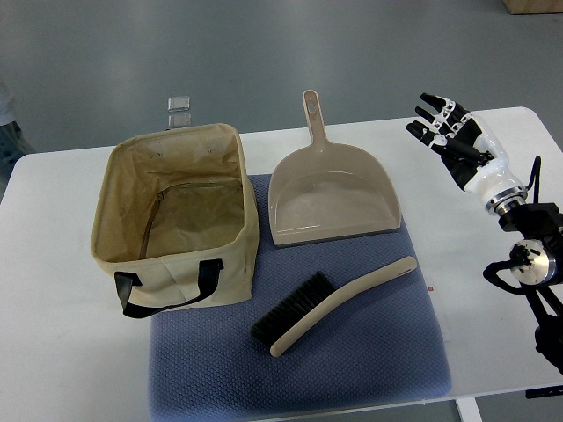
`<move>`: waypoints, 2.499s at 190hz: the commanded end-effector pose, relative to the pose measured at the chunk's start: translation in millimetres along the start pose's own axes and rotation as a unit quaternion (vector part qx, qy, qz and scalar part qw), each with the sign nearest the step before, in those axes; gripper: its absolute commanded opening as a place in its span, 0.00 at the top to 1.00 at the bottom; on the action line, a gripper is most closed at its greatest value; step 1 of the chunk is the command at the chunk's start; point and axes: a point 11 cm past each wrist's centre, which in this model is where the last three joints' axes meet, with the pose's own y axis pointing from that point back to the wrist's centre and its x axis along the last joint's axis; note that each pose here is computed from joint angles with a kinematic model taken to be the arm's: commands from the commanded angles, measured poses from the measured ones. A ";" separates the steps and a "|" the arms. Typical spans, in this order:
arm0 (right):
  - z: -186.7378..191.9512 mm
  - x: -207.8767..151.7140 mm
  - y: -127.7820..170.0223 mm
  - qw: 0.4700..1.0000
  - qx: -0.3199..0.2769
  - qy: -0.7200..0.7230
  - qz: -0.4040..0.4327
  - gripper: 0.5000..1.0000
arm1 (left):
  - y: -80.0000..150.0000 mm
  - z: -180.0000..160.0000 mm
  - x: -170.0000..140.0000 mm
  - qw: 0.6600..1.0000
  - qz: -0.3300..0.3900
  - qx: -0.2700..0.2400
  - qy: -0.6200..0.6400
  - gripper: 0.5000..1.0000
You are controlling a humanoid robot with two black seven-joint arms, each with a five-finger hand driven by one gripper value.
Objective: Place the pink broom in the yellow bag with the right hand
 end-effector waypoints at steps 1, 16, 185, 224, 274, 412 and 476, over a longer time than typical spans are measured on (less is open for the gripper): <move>-0.6 0.6 0.0 1.000 0.001 0.000 0.001 0.14 | 0.0 -0.1 0.0 1.000 0.000 0.000 0.000 0.00; -0.6 0.6 0.0 1.000 0.001 0.000 0.001 0.14 | 0.0 -0.1 0.0 1.000 0.000 0.000 -0.001 0.00; -1.7 1.0 -0.2 1.000 0.002 0.000 0.000 0.14 | 0.0 -0.1 0.0 1.000 0.000 0.000 0.000 0.00; -7.2 0.8 -2.8 1.000 0.007 0.004 -0.002 0.14 | 0.0 -1.0 0.0 1.000 0.000 0.001 0.000 0.00; -9.5 3.2 -2.7 1.000 0.007 0.010 -0.001 0.14 | 0.0 -0.1 0.0 1.000 0.000 0.000 0.000 0.00; -22.6 -5.3 -7.6 0.993 -0.009 0.086 -0.076 0.14 | 0.0 -0.1 0.0 1.000 0.000 0.000 0.000 0.00; -20.8 -26.7 -4.7 0.948 -0.052 0.238 -0.204 0.14 | 0.0 -0.1 0.0 1.000 0.000 0.000 0.000 0.00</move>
